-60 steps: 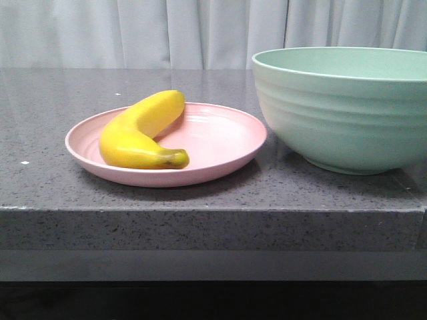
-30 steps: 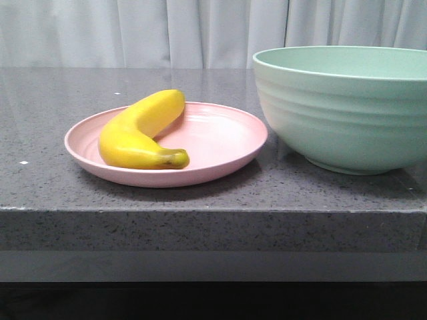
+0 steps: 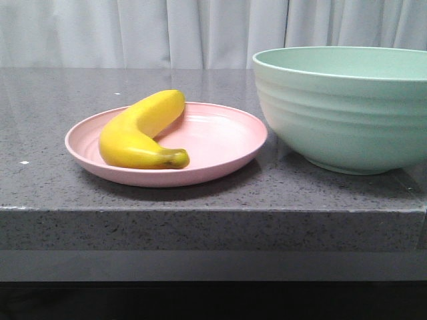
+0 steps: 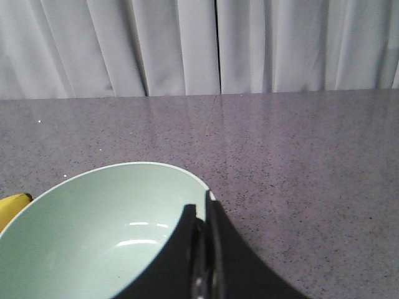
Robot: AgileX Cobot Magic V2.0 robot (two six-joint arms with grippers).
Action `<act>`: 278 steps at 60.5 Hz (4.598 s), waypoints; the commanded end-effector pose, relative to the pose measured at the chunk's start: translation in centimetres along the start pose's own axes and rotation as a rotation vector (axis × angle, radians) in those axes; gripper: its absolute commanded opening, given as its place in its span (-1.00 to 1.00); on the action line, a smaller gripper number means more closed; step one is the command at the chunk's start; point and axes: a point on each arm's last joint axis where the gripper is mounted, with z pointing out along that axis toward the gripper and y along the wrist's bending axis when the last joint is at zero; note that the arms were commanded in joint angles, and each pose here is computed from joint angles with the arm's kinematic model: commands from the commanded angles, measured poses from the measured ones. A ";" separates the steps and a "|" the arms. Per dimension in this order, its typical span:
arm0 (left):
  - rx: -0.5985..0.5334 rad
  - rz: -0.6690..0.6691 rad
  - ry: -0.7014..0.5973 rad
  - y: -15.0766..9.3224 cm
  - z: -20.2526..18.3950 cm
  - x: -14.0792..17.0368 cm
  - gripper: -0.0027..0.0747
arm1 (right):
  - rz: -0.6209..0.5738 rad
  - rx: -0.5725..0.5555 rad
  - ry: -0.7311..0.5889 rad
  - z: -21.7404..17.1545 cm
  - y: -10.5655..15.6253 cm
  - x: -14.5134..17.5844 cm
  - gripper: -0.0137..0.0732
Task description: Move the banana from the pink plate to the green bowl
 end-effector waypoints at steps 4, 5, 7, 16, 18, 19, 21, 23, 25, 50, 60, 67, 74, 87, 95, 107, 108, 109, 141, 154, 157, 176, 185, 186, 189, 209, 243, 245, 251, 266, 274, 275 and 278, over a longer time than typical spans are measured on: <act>0.012 -0.013 -0.104 -0.2 0.2 -1.8 -0.94 | 0.001 0.005 -0.073 0.3 0.1 -1.7 -0.77; 0.012 -0.013 -0.104 -0.2 0.2 -1.8 -0.92 | 0.001 0.005 -0.072 0.3 0.1 -1.7 -0.73; 0.012 -0.013 -0.104 -0.2 0.2 -1.8 -0.80 | 0.001 0.005 -0.067 0.3 0.1 -1.7 -0.66; 0.012 -0.013 -0.104 -0.2 0.2 -1.8 0.26 | 0.001 0.004 -0.055 0.4 0.1 -1.6 0.18; 0.012 -0.013 -0.104 -0.2 0.2 -1.8 0.47 | 0.001 0.004 -0.052 0.4 0.1 -1.6 0.35; 0.012 -0.013 -0.104 -0.2 0.2 -1.8 0.53 | 0.001 0.004 -0.051 0.4 0.1 -1.5 0.47; 0.012 -0.013 -0.104 -0.2 0.2 -1.8 0.65 | 0.001 0.004 -0.050 0.4 0.1 -1.5 0.62; 0.012 -0.013 -0.104 -0.2 0.2 -1.8 0.71 | 0.001 0.004 -0.050 0.4 0.1 -1.5 0.77; 0.012 -0.013 -0.104 -0.2 0.2 -1.8 0.73 | 0.001 0.004 -0.049 0.4 0.1 -1.5 0.86; 0.256 0.058 0.316 -5.3 4.3 -4.2 0.72 | 0.002 0.003 -0.044 0.4 0.1 -1.5 0.80; 0.402 0.132 0.526 -10.3 8.2 -4.0 0.72 | 0.002 0.003 -0.044 0.4 0.1 -1.5 0.80; 0.439 0.169 0.637 -13.1 10.9 -2.9 0.72 | 0.002 0.003 -0.044 0.4 0.1 -1.5 0.80; 0.448 0.177 0.749 -14.8 13.2 -1.3 0.71 | 0.002 0.003 -0.044 0.4 0.1 -1.5 0.80; 0.441 0.178 0.899 -16.4 15.7 2.1 0.62 | 0.002 0.003 -0.044 0.4 0.1 -1.5 0.80; 0.433 0.174 0.949 -16.7 16.5 3.6 0.39 | 0.002 0.003 -0.044 0.4 0.1 -1.5 0.80; 0.421 0.182 0.990 -16.9 17.3 5.1 0.15 | 0.002 0.003 -0.044 0.4 0.1 -1.5 0.80; 0.421 0.182 0.991 -16.9 17.3 5.1 0.14 | 0.002 0.003 -0.044 0.4 0.1 -1.5 0.80; 0.420 0.182 0.991 -16.9 17.3 5.2 0.13 | 0.002 0.003 -0.044 0.4 0.1 -1.5 0.80; 0.433 0.146 0.848 -17.5 18.5 4.5 -0.58 | 0.002 0.003 -0.044 0.4 0.1 -1.5 0.80; 0.473 0.127 0.741 -18.2 17.8 0.0 -0.59 | 0.051 -0.011 -0.035 0.4 0.2 -1.4 0.80; 0.492 0.126 0.707 -18.4 17.2 -1.4 -0.59 | 0.098 -0.025 -0.028 0.4 0.3 -1.4 0.80; 0.664 0.134 0.561 -20.6 11.2 -6.6 -0.59 | 0.462 -0.197 0.179 3.5 2.5 -2.1 0.80; 0.726 0.147 0.550 -21.4 9.3 -7.2 -0.59 | 0.505 -0.365 0.246 5.6 4.8 -3.3 0.80; 0.732 0.149 0.552 -21.5 9.1 -7.2 -0.59 | 0.514 -0.392 0.250 5.9 5.2 -3.5 0.80; 0.739 0.155 0.562 -21.6 8.9 -7.1 -0.59 | 0.534 -0.451 0.254 6.5 6.1 -4.0 0.80; 0.751 0.165 0.576 -21.9 8.5 -6.9 -0.59 | 0.668 -0.654 0.331 12.9 10.0 -4.7 0.80; 0.747 0.175 0.573 -21.8 8.6 -6.9 -0.35 | 0.745 -0.826 0.421 15.4 11.8 -4.3 -0.38; 0.745 0.181 0.572 -21.8 8.6 -6.9 -0.25 | 0.744 -0.821 0.418 15.4 11.7 -4.3 -0.39; 0.741 0.190 0.568 -21.7 8.6 -6.9 0.19 | 0.717 -0.800 0.408 15.6 11.2 -4.4 -0.38; 0.717 0.240 0.546 -21.5 8.9 -6.9 0.62 | 0.250 -0.641 0.313 16.7 7.4 -7.7 -0.30; 0.716 0.236 0.547 -21.5 8.9 -6.9 0.62 | 0.048 -0.484 0.248 17.3 4.9 -9.5 -0.14; 0.716 0.236 0.547 -21.5 8.9 -6.9 0.62 | 0.031 -0.470 0.245 17.4 4.8 -9.5 -0.14; 0.716 0.236 0.547 -21.5 8.9 -6.9 0.62 | -0.021 -0.424 0.244 17.9 4.2 -9.4 -0.14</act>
